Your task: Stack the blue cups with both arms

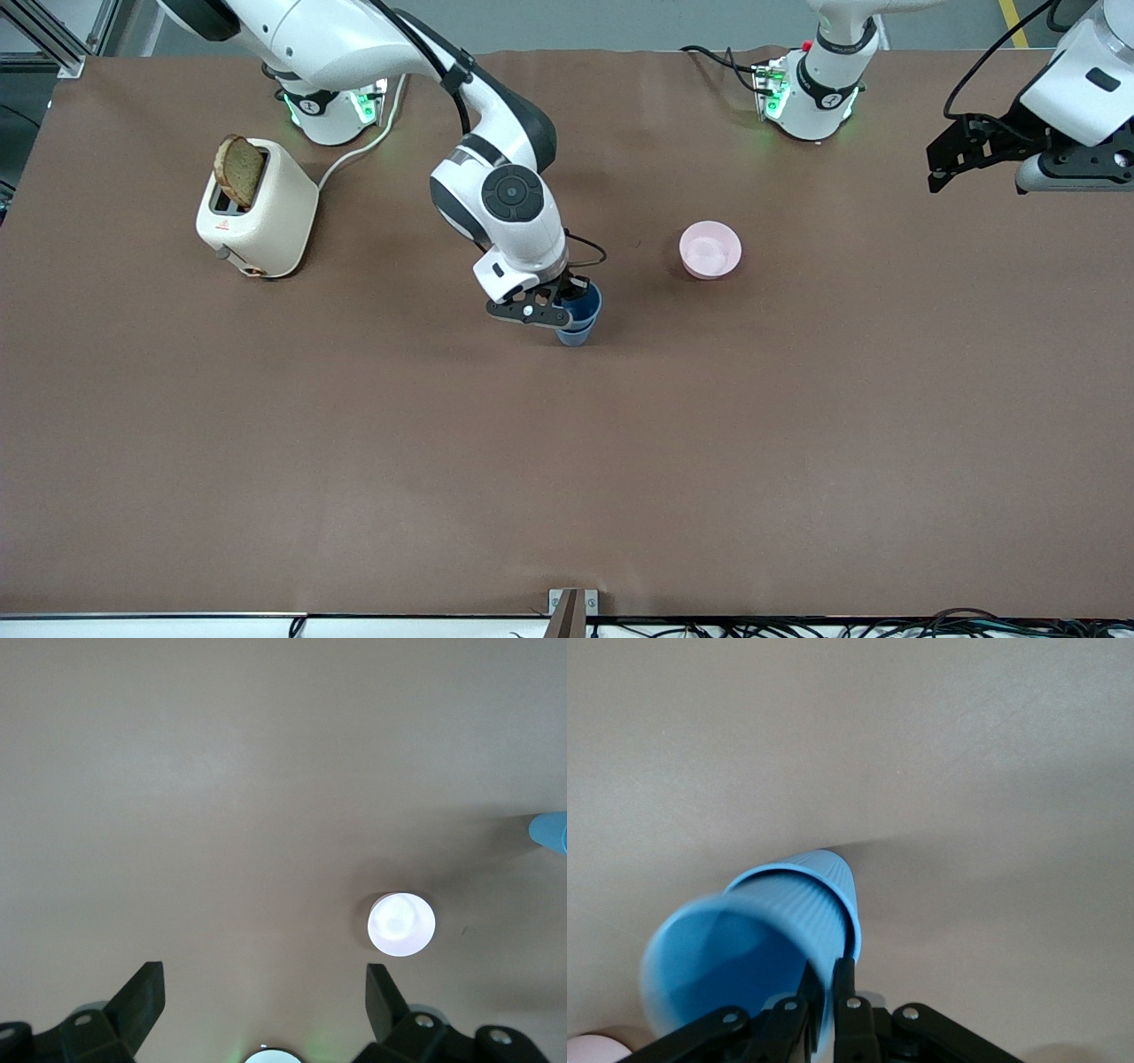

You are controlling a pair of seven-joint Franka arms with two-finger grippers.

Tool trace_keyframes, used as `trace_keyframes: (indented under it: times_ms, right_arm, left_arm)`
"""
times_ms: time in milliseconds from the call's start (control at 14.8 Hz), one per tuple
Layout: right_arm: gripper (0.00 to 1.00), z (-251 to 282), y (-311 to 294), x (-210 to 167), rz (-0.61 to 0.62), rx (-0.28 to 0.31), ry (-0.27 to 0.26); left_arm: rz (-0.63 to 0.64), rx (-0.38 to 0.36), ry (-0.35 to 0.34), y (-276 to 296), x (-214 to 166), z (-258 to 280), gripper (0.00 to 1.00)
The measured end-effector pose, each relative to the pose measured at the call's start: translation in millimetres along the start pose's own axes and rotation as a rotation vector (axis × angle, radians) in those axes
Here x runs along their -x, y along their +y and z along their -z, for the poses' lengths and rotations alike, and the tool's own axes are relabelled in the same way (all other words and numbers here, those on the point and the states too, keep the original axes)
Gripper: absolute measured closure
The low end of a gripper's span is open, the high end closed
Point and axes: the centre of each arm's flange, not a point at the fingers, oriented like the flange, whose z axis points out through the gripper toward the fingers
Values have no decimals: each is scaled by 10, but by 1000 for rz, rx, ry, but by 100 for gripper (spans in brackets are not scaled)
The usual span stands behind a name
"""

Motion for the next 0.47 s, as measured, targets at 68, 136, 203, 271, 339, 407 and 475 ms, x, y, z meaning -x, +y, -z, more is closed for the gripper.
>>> trace_keyframes:
  times_ms: [68,136,203,271,339,407,475]
  right_arm:
    - [85,0,1,-3,-1,0,0]
    - [79,3,4,-9,-3,0,1]
    - [79,10,8,-22,-6,-1,2]
    - [75,27,14,-47,-11,-4,5]
    - [67,69,24,-88,-17,-9,11]
    - [56,161,44,-156,-26,-20,23]
    - [46,310,87,-251,-41,-35,43]
  left_arm:
    - [1,0,0,-6,-1,0,0]
    - [1,0,0,-7,-1,0,0]
    - [1,0,0,-7,-1,0,0]
    - [1,0,0,-7,-1,0,0]
    - [1,0,0,-7,-1,0,0]
    - [1,0,0,-8,-1,-1,0]
    - [2,0,0,-8,-1,-1,0]
